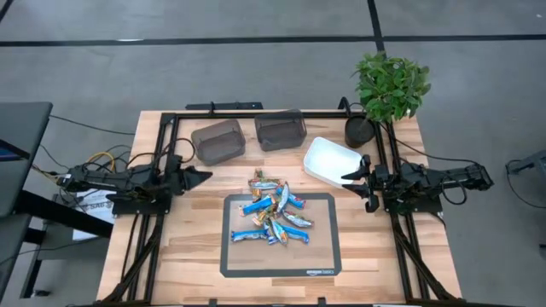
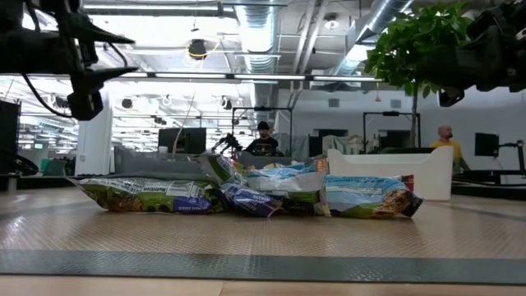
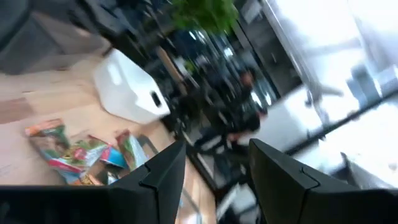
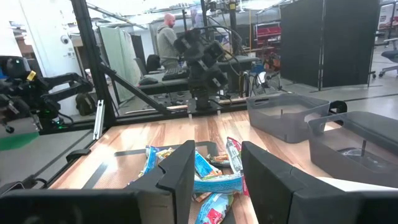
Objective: Pick and place Granola Bars by type
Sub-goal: Put the yellow granola bar into the left black bin
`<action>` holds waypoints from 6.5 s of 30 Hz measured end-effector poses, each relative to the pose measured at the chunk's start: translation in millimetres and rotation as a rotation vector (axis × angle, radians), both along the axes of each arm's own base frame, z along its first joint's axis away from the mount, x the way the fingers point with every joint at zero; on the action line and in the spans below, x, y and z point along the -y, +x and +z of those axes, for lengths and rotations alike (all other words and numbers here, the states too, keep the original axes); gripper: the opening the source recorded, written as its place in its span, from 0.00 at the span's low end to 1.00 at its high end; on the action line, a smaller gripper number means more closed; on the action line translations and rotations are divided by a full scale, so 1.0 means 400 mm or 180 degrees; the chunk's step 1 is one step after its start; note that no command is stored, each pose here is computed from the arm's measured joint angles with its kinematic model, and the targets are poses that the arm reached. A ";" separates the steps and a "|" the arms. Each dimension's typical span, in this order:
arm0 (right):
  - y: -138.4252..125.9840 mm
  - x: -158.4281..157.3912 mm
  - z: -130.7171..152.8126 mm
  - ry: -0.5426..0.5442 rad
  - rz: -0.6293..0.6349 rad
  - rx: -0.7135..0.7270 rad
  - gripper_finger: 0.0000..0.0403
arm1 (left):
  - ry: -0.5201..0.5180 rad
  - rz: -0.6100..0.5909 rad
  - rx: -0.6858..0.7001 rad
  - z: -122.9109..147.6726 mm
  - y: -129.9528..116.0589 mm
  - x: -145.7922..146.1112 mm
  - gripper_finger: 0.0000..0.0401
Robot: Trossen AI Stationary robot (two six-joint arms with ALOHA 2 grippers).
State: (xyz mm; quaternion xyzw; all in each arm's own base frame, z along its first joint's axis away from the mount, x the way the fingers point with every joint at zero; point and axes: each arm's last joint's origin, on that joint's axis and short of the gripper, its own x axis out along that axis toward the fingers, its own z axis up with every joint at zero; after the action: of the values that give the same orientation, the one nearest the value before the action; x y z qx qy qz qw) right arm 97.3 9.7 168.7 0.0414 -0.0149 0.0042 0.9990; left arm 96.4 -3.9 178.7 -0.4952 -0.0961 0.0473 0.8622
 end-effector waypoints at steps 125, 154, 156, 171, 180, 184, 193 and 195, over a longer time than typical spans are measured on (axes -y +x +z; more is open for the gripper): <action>0.394 0.021 0.372 0.0244 -0.1265 -0.1736 0.31 | 0.0496 0.1514 -0.4485 0.260 0.304 -0.196 0.18; 0.400 0.027 0.380 0.0292 -0.1264 -0.1612 0.31 | -0.0305 0.0170 -0.4339 0.171 0.378 -0.278 0.42; 0.400 0.026 0.380 0.0297 -0.1245 -0.1618 0.31 | -0.0388 -0.0045 -0.4152 0.175 0.399 -0.246 0.41; 0.384 0.003 0.349 0.0276 -0.0160 -0.2213 0.31 | -0.0605 -0.0236 -0.3397 0.181 0.508 -0.011 0.38; 0.377 -0.011 0.342 0.0316 0.0289 -0.2361 0.31 | -0.0728 -0.0032 -0.3600 0.053 0.588 0.042 0.38; 0.371 -0.016 0.336 0.0305 0.0310 -0.2476 0.31 | -0.0737 0.0229 -0.3796 0.012 0.593 0.038 0.38; 0.366 -0.019 0.330 0.0290 0.0299 -0.2568 0.31 | -0.0602 0.0508 -0.4099 -0.044 0.595 0.027 0.38; 0.366 -0.019 0.331 0.0289 0.0300 -0.2557 0.31 | -0.0571 0.0570 -0.4088 -0.046 0.597 0.020 0.38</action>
State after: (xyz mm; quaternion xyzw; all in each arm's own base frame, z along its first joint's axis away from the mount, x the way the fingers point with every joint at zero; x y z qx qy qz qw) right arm 243.9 17.3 301.1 0.0844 0.3784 0.0328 0.9212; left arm 335.0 -11.9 160.2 -0.4285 0.4015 0.4131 0.6961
